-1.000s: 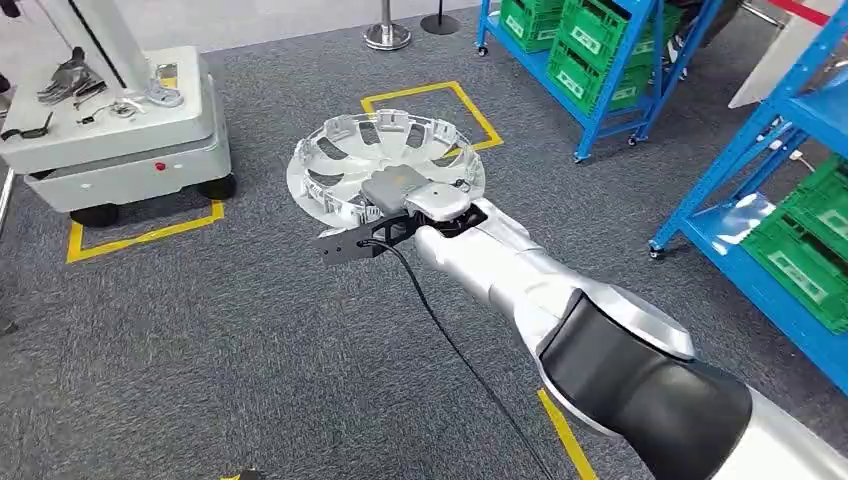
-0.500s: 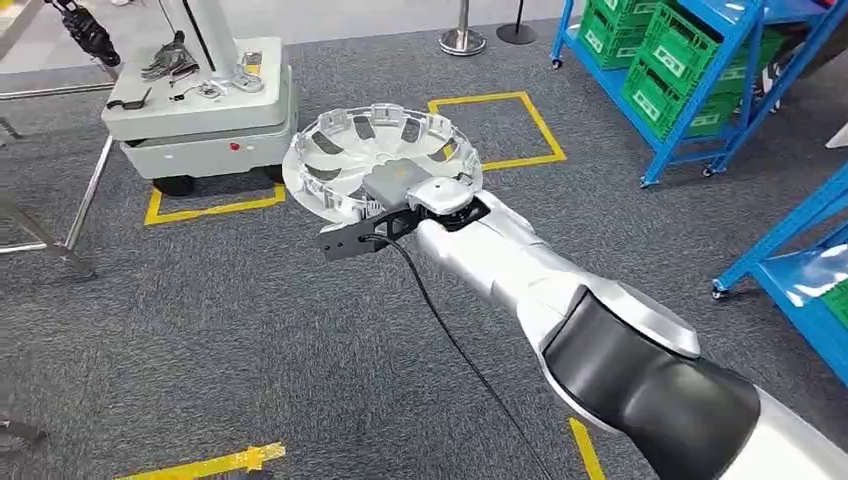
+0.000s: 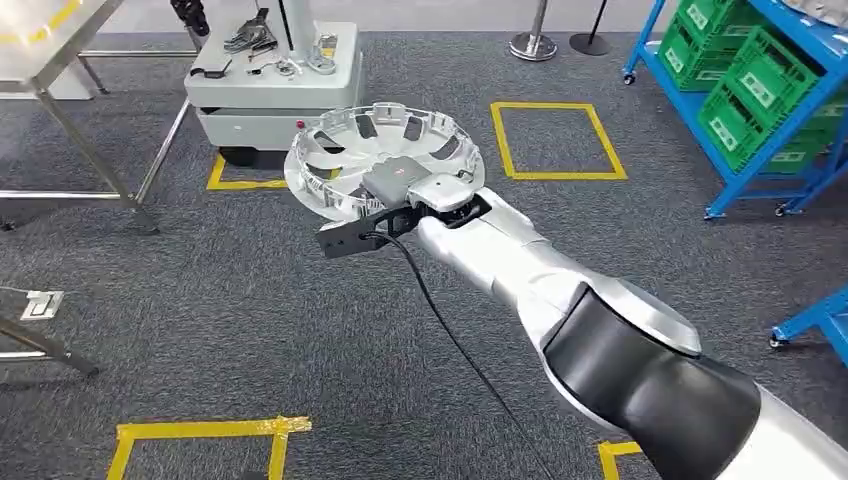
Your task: Take the parts from the cabinet and place them on the table.
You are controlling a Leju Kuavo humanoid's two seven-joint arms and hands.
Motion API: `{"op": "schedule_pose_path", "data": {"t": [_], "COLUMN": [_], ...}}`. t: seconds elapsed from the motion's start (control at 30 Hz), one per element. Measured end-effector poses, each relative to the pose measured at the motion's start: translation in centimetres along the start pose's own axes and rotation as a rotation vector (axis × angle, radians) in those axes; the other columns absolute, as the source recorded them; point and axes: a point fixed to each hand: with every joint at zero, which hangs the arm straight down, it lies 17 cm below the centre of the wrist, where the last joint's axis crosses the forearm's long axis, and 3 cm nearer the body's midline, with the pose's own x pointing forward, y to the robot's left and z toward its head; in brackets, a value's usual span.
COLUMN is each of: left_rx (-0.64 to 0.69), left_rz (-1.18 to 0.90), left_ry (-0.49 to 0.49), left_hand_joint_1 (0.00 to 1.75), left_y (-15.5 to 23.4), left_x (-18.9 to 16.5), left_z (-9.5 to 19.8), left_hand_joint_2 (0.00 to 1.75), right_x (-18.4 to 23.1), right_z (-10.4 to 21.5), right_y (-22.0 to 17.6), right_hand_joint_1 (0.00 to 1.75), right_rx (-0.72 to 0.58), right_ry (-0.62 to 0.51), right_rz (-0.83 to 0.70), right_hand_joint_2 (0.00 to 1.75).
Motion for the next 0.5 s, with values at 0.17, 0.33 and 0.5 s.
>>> {"op": "schedule_pose_path", "data": {"t": [0.17,0.33,0.5], "left_rx": [-0.002,-0.004,0.0], "left_rz": [0.003,0.035,0.062], "left_ry": [-0.002,0.01,0.026], "left_hand_joint_1": [0.0,0.0,0.0], "left_y": [0.0,0.0,0.1], "left_x": [0.2,-0.1,-0.8], "left_z": [0.0,0.0,0.0], "left_hand_joint_2": [1.75,1.75,1.75], "right_x": [-1.5,-2.8,-2.6], "right_z": [0.5,0.8,0.8], "right_y": [0.3,-0.4,-1.3], "right_hand_joint_1": [1.64,1.64,1.64], "right_rx": [-0.003,-0.021,-0.043], "right_ry": [0.009,0.023,0.009], "right_rz": [-0.008,-0.002,-0.01], "right_hand_joint_2": [1.75,1.75,1.75]}}
